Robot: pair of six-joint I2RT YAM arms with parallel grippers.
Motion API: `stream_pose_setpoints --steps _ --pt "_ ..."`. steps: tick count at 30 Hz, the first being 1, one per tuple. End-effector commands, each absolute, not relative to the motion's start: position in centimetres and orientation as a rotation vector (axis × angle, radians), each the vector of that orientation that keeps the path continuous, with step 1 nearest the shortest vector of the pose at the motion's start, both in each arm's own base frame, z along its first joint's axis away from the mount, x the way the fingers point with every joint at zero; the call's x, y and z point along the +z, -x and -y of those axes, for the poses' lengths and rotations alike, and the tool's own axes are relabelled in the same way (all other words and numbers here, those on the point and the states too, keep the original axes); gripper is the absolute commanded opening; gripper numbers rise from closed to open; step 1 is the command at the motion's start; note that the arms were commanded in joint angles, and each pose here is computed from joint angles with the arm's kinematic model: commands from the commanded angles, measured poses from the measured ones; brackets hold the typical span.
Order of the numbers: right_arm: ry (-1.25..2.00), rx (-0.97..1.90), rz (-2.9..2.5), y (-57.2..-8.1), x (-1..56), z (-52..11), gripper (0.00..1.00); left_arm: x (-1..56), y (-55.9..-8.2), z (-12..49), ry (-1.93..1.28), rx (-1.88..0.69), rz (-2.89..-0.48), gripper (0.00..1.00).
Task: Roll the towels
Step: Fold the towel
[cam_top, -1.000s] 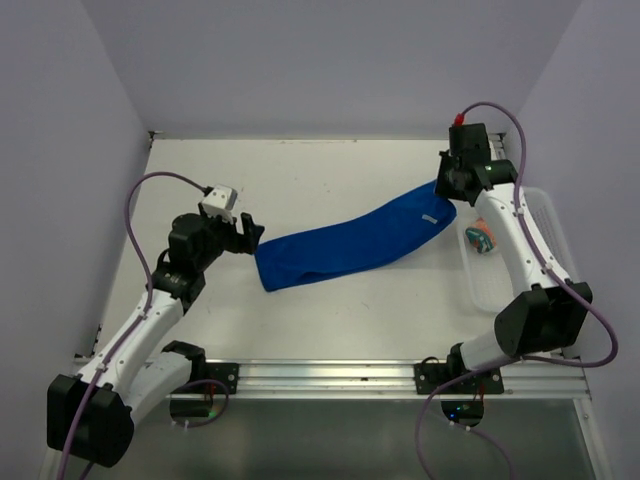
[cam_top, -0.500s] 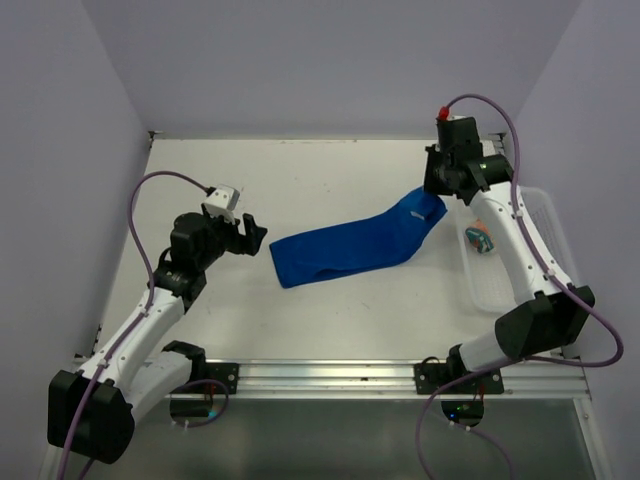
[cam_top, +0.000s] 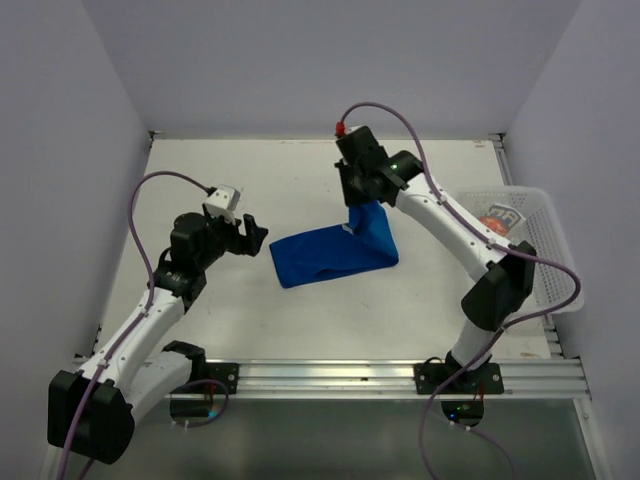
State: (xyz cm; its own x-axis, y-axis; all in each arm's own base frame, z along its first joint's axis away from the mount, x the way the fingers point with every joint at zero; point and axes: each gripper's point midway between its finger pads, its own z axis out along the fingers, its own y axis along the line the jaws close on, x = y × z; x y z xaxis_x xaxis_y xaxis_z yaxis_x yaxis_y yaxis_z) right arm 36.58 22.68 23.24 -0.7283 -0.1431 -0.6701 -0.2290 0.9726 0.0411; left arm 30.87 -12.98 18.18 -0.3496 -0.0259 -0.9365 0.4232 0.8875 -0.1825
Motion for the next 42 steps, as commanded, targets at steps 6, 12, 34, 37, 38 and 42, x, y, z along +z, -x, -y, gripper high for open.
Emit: stream_pose_setpoints --steps 6,12,34,37,38,42 --pt "0.502 0.089 -2.434 -33.0 19.7 -33.9 0.00 20.7 -30.8 13.7 -0.308 -0.513 -1.802 0.79" --pt "0.662 0.084 -2.529 -30.2 13.0 -39.9 0.00 21.2 -30.6 13.6 -0.306 -0.503 -1.796 0.79" --pt "0.123 0.874 -2.424 -33.5 18.2 -37.1 0.48 21.7 -31.0 10.7 -0.152 -0.333 -1.838 0.79" --pt "0.085 0.814 -2.409 -34.1 18.9 -33.3 0.47 21.6 -31.1 10.9 -0.145 -0.349 -1.845 0.79" --pt "0.041 0.774 -2.424 -34.5 18.3 -31.1 0.46 21.5 -31.1 11.3 -0.160 -0.368 -1.848 0.79" --pt "-0.056 0.685 -2.400 -34.9 18.0 -25.4 0.41 20.4 -31.9 13.0 -0.202 -0.440 -1.908 0.78"
